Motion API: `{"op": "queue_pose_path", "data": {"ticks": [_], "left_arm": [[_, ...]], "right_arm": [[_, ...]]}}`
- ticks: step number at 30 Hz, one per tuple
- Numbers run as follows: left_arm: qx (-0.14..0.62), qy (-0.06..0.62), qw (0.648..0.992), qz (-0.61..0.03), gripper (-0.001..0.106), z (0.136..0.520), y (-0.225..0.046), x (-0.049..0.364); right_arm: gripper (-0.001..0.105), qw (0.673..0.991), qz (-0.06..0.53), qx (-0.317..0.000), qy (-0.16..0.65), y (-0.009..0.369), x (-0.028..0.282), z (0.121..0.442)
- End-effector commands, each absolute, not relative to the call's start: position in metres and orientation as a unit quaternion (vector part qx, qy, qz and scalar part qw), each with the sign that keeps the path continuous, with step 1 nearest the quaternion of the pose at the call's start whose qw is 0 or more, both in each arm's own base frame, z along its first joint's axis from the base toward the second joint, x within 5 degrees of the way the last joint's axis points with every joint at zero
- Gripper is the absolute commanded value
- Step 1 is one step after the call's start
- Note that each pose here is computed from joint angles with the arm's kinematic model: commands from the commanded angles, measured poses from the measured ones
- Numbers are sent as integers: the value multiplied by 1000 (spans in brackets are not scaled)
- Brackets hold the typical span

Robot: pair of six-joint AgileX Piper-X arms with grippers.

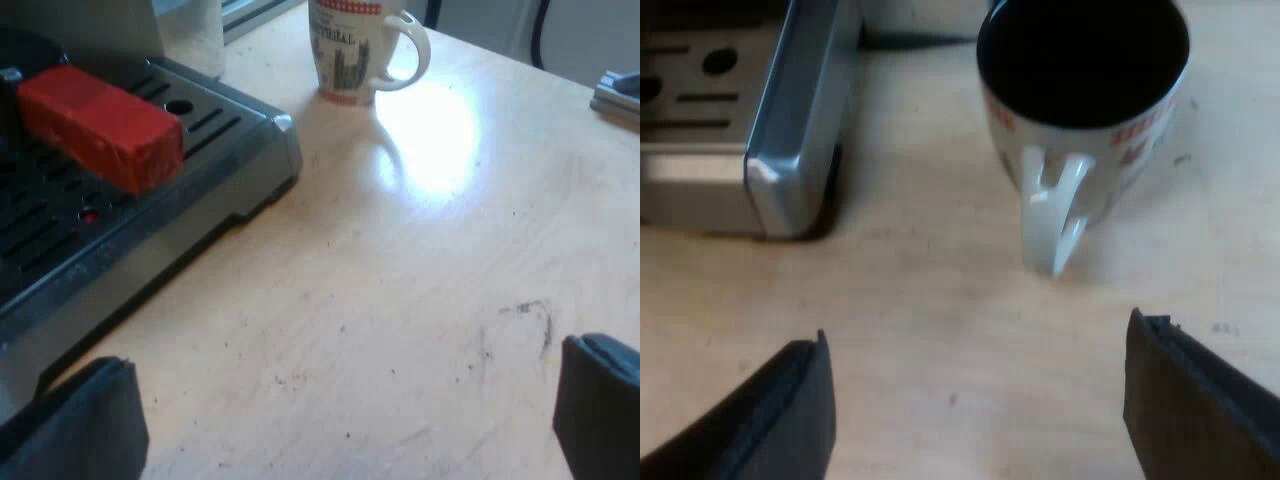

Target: Place mug into machine

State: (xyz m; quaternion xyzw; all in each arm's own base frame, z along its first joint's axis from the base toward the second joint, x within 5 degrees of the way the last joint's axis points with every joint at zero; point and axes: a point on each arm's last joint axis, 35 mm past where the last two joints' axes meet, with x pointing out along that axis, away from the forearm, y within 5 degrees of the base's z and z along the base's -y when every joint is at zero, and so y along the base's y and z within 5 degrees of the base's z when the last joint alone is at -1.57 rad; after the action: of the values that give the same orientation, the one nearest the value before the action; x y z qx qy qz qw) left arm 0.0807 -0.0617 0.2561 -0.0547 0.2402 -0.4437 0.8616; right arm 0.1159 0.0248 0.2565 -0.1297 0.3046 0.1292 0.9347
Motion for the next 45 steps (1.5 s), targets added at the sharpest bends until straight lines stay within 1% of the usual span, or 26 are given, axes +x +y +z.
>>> {"op": "queue_pose_path", "data": {"ticks": [1,3,5,11,14,20,28,31,33,41,45], "left_arm": [[-59,236,859,-451,84,259,-64,84],[-59,254,855,-448,84,255,-66,88],[-59,262,853,-446,84,253,-68,91],[-59,259,854,-447,84,253,-70,95],[-59,259,854,-447,84,253,-70,95],[-59,259,854,-447,84,253,-70,95],[-59,259,854,-447,84,253,-70,95],[-59,259,854,-447,84,253,-70,95],[-59,259,854,-447,84,253,-70,95],[-59,261,854,-447,84,252,-70,95],[-59,261,854,-447,84,252,-70,95]], "right_arm": [[63,960,87,-122,238,25,128,229],[63,966,83,-107,219,25,130,215],[63,968,82,-104,211,25,130,207],[63,976,80,-100,173,26,130,182],[63,976,81,-102,176,26,133,173],[63,978,47,-111,173,26,143,166],[63,978,45,-108,176,29,159,155],[63,977,29,-111,178,30,170,148],[63,978,28,-110,174,32,177,149],[63,969,31,-118,215,38,207,141],[63,967,32,-119,222,40,214,139]]}}
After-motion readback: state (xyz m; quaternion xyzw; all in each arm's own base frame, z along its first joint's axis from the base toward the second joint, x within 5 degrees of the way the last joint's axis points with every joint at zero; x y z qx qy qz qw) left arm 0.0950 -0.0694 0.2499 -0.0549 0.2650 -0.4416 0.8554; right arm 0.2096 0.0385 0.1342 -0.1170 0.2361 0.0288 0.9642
